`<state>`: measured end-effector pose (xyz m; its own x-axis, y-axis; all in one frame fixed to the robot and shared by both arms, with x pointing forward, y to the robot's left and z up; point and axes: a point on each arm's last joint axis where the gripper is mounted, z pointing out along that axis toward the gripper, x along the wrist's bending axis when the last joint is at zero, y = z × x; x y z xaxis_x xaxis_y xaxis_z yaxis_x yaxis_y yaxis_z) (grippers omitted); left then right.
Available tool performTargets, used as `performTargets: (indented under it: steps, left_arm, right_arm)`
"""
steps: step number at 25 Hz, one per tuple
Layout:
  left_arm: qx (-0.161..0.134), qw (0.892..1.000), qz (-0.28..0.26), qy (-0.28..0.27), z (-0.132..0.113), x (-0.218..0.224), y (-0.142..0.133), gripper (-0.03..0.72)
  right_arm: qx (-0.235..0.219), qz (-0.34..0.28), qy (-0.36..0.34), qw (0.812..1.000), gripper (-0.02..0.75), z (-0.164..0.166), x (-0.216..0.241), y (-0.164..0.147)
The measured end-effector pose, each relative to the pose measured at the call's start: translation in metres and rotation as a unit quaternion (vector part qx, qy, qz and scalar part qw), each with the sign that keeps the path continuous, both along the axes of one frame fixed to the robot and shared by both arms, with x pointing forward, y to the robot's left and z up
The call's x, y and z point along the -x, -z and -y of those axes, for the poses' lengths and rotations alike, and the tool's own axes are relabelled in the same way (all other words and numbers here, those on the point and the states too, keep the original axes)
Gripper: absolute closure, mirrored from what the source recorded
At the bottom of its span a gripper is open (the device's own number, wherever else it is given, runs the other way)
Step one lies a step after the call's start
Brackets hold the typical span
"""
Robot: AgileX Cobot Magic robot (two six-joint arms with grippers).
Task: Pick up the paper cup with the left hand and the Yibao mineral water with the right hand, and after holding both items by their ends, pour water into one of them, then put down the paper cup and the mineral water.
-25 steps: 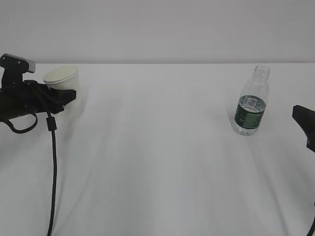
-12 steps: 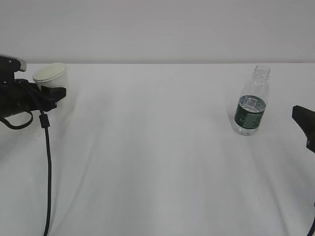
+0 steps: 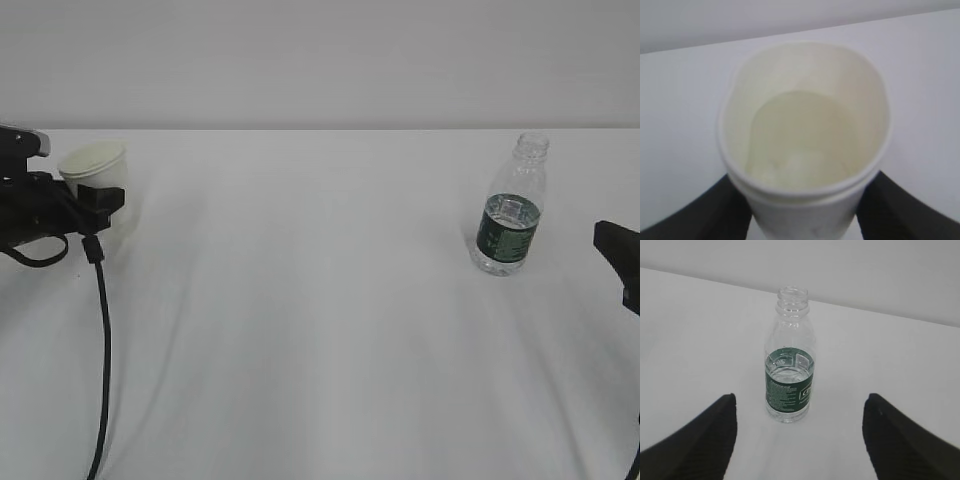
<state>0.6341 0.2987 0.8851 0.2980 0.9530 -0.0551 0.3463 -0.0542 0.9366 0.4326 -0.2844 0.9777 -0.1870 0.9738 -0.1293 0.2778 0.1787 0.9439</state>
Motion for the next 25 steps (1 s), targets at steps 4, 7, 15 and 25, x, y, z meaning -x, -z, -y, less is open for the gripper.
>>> performTargets:
  steps: [4, 7, 15, 25]
  left_arm:
    - [-0.002, 1.0, -0.009, -0.004, -0.001, 0.0, 0.006, 0.26]
    - [-0.009, 1.0, -0.008, -0.007, -0.002, 0.0, 0.009, 0.26]
    - [0.004, 1.0, -0.014, -0.019, -0.003, 0.0, 0.03, 0.26]
    - [-0.001, 1.0, -0.003, -0.02, -0.003, -0.001, 0.032, 0.26]
  right_arm:
    - [0.0, -0.002, 0.0, 1.0, 0.146, 0.0, 0.0, 0.0]
    - [0.001, -0.004, 0.001, 1.0, 0.146, 0.0, 0.0, 0.001]
    - [0.002, -0.012, 0.002, 1.0, 0.146, 0.001, 0.001, 0.002]
    - [0.003, -0.015, 0.003, 1.0, 0.146, 0.001, 0.001, 0.003]
